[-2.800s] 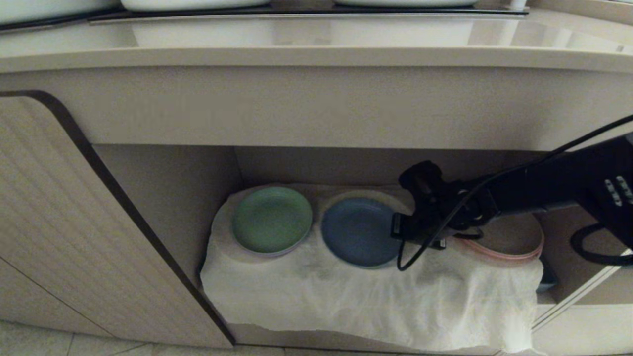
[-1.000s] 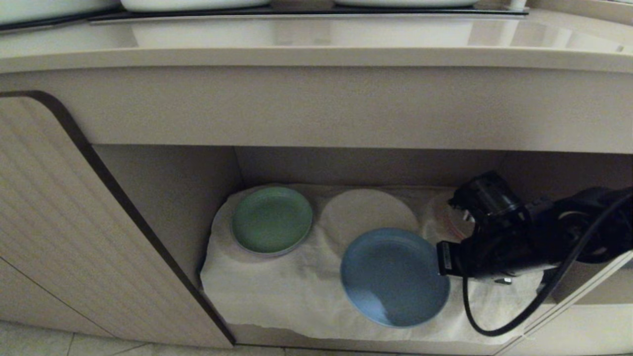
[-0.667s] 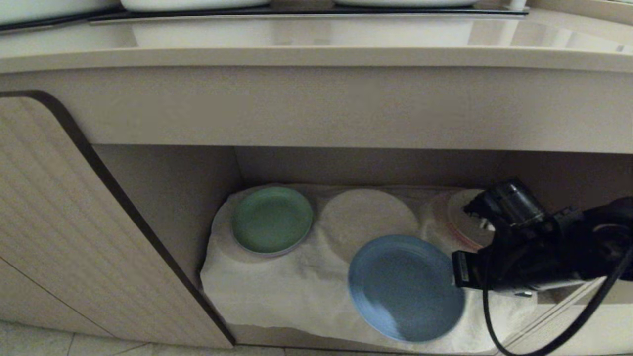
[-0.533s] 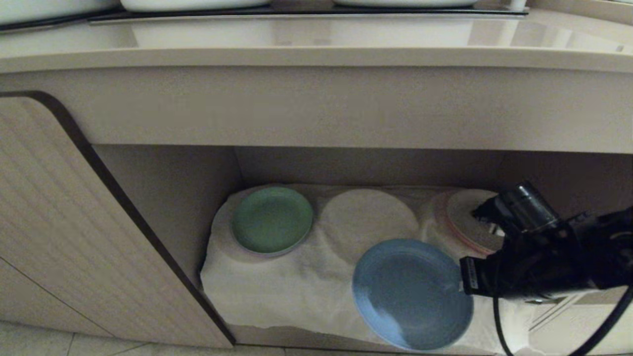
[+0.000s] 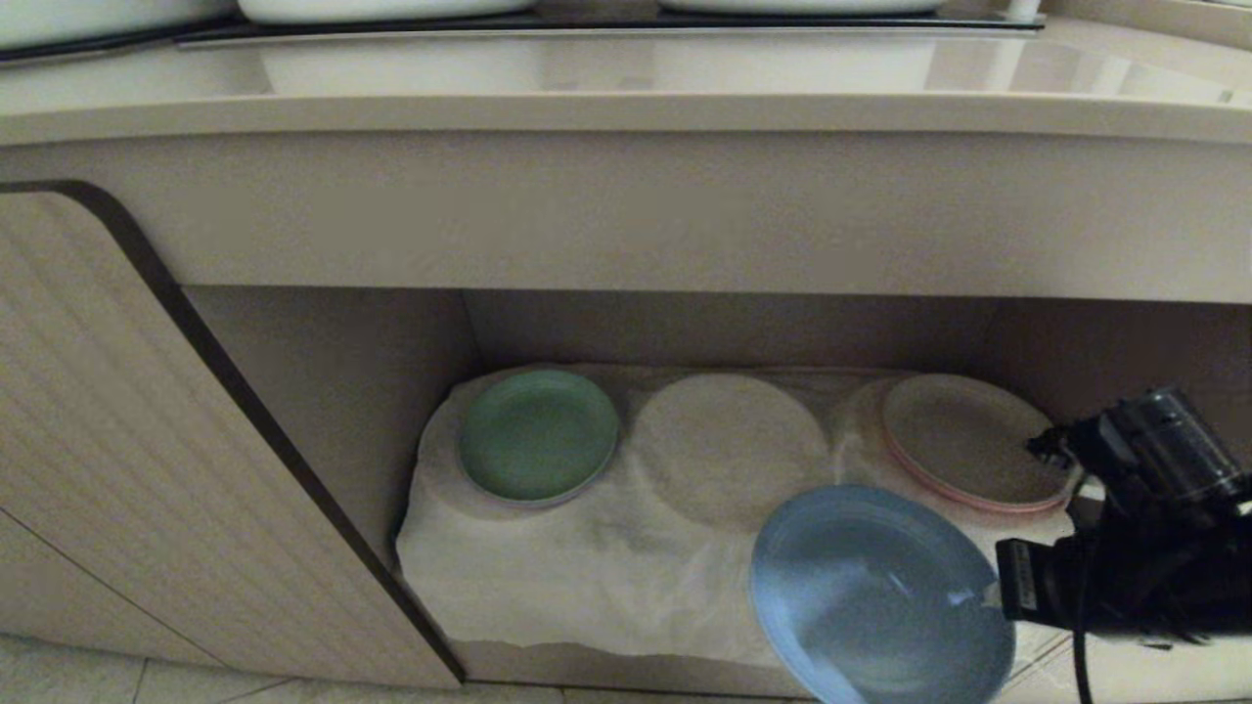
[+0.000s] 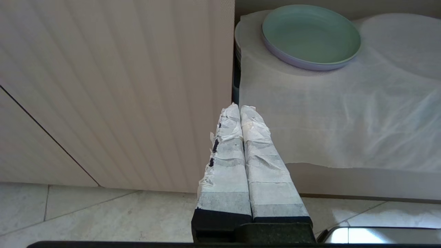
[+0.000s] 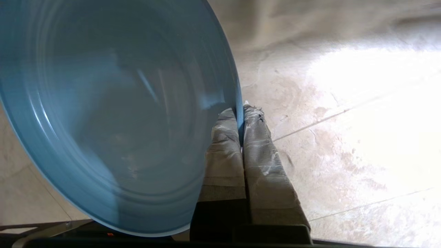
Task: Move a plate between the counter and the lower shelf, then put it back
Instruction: Put the plate
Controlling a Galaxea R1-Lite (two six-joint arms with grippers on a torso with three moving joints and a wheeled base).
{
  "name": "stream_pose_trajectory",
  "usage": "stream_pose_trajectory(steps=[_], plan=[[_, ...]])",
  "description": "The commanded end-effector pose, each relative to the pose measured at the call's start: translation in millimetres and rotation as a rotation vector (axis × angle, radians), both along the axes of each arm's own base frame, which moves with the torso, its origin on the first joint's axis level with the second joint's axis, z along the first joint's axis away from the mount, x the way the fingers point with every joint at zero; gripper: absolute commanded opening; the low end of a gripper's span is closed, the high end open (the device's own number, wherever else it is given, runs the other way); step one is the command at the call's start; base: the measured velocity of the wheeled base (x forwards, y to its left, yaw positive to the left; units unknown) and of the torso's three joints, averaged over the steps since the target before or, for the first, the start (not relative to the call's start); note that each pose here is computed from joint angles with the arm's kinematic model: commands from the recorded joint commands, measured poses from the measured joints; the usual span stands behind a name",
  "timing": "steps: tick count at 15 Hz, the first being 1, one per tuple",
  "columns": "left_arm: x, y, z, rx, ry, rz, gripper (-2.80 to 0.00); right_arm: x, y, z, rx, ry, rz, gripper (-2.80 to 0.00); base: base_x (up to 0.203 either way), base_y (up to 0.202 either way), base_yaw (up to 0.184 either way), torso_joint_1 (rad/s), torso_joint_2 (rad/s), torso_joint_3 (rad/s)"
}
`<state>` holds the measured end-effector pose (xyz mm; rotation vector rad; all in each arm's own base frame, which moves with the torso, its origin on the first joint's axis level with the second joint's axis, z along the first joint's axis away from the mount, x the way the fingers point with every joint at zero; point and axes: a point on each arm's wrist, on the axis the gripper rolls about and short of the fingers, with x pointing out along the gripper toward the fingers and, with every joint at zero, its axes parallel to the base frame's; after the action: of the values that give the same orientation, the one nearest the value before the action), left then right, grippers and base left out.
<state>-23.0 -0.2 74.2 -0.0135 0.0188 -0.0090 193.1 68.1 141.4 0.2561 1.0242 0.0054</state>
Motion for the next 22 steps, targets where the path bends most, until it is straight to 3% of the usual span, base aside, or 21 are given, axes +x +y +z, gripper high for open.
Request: stream_pose_trajectory(steps=[1, 10, 22], plan=[[0.0, 0.0, 0.0, 0.0, 0.0, 0.0, -2.8, -16.4, -10.3, 4.5, 0.009, -0.019, -0.025, -2.8, 0.0, 0.0, 0.0, 0.0, 0.0, 0.0], [0.0, 0.0, 0.0, 0.0, 0.0, 0.0, -2.8, -68.6, -29.0, -6.7, -0.013, 0.095, -0.062, -2.8, 0.0, 0.0, 0.0, 0.0, 0.0, 0.004], [0.0, 0.0, 0.0, -0.001, 0.0, 0.0, -2.8, -85.0, -33.8, -12.7, 0.006, 0.093, -0.089, -2.8, 0.0, 0.0, 0.0, 0.0, 0.0, 0.0]])
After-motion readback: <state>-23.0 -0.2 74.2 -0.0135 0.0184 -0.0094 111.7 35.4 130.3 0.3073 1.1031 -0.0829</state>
